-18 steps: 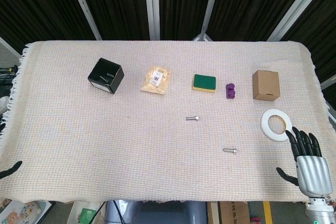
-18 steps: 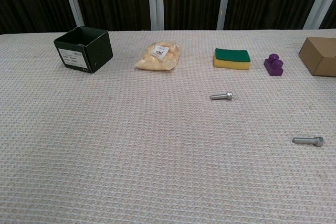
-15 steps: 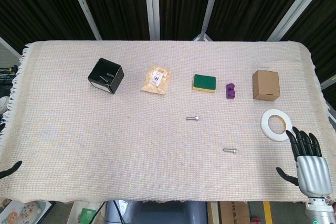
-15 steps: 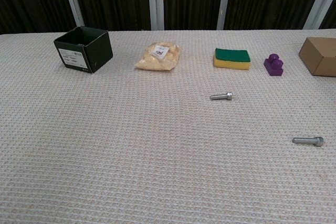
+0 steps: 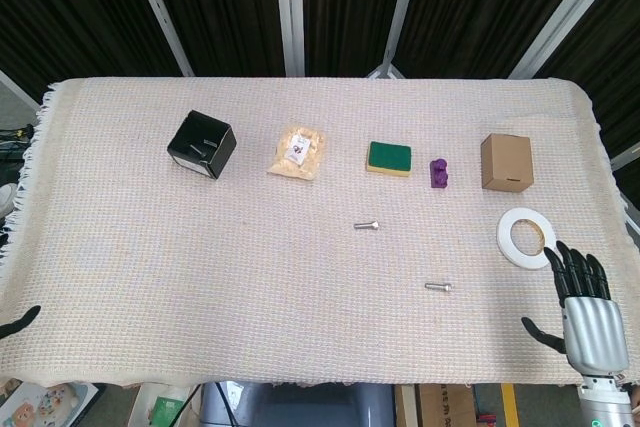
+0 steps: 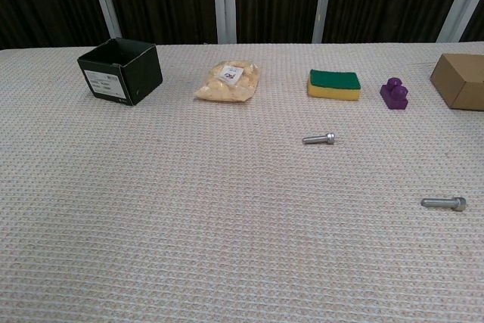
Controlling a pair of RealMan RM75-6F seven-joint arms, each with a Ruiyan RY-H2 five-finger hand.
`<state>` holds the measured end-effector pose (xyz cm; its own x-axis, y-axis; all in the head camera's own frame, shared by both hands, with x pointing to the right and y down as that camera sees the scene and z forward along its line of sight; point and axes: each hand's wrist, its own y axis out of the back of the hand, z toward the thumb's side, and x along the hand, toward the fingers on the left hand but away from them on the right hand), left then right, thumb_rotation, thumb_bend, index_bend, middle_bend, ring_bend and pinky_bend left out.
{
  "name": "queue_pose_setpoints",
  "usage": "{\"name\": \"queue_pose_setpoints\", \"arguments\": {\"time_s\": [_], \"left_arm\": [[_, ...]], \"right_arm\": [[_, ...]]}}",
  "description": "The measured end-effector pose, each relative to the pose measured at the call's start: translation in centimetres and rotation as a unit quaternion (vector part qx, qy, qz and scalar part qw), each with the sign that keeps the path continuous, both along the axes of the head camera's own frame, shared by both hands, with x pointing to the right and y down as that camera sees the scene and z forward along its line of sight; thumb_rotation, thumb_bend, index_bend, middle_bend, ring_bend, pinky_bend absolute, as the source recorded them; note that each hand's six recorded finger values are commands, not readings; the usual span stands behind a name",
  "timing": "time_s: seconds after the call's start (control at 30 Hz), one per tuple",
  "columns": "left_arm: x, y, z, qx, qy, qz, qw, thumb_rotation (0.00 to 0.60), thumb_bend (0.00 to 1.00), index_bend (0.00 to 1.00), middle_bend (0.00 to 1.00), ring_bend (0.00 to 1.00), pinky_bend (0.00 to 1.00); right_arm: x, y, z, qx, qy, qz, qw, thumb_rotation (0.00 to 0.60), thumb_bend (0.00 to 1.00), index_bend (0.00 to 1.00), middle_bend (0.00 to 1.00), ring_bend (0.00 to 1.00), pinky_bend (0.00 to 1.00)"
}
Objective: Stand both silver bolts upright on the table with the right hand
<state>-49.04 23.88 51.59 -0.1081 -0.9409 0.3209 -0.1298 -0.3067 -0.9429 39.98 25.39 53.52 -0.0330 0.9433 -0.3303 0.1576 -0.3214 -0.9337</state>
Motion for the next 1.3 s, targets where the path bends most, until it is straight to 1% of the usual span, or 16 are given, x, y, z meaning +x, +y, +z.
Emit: {"name": "queue_pose_setpoints", "arguments": {"time_s": [0.23,0.43,0.53,0.67,0.83,0.97,1.17,1.3], "left_arm": [[0.1,0.2,-0.2,0.004,0.001,0.000,1.0000,0.600,0.12,0.10,0.06,0.00,0.15],[-0.1,0.1,-0.1,0.002,0.000,-0.003,1.0000,0.600,0.12,0.10,0.06,0.00,0.15],[0.0,0.0,0.1,-0.002,-0.002,-0.001,1.0000,0.600,0.12,0.10,0.06,0.00,0.15],[0.3,0.0,0.2,-0.005,-0.005,0.004,1.0000,0.600,0.12,0.10,0.06,0.00,0.15],[0.2,0.0,0.2,-0.003,-0.005,0.000,1.0000,0.600,0.12,0.10,0.06,0.00,0.15],[0.2,-0.1,0.3,-0.005,-0.005,0.000,1.0000,0.600,0.12,0.10,0.06,0.00,0.15],[0.1,-0.1,0.3,-0.007,-0.004,-0.001,1.0000,0.600,0.12,0.10,0.06,0.00,0.15],[0.0,-0.2,0.3,-0.007,-0.003,-0.002,1.0000,0.600,0.12,0.10,0.06,0.00,0.15]], "right_arm": [[-0.1,0.3,0.4,-0.011,-0.006,0.011,0.9999,0.600,0.12,0.10,0.00,0.01,0.00],[-0.7,0.5,1.2,-0.025,-0.030,0.032,0.9987,0.600,0.12,0.17,0.00,0.01,0.00],[-1.0,0.5,1.9,-0.041,-0.044,0.040,0.9974,0.600,0.12,0.19,0.00,0.01,0.00],[-2.2,-0.1,3.6,-0.081,-0.061,0.045,0.9938,0.600,0.12,0.23,0.00,0.01,0.00],[-4.4,-1.5,5.1,-0.099,-0.048,0.028,0.9935,0.600,0.14,0.28,0.00,0.01,0.00],[-6.9,-2.2,7.1,-0.127,-0.033,0.016,0.9913,0.600,0.16,0.31,0.00,0.01,0.00],[-10.4,-2.6,9.8,-0.157,-0.024,0.006,0.9873,0.600,0.28,0.38,0.00,0.03,0.00],[-12.1,-2.8,10.9,-0.160,-0.006,-0.003,0.9871,0.600,0.31,0.39,0.00,0.03,0.01]]}}
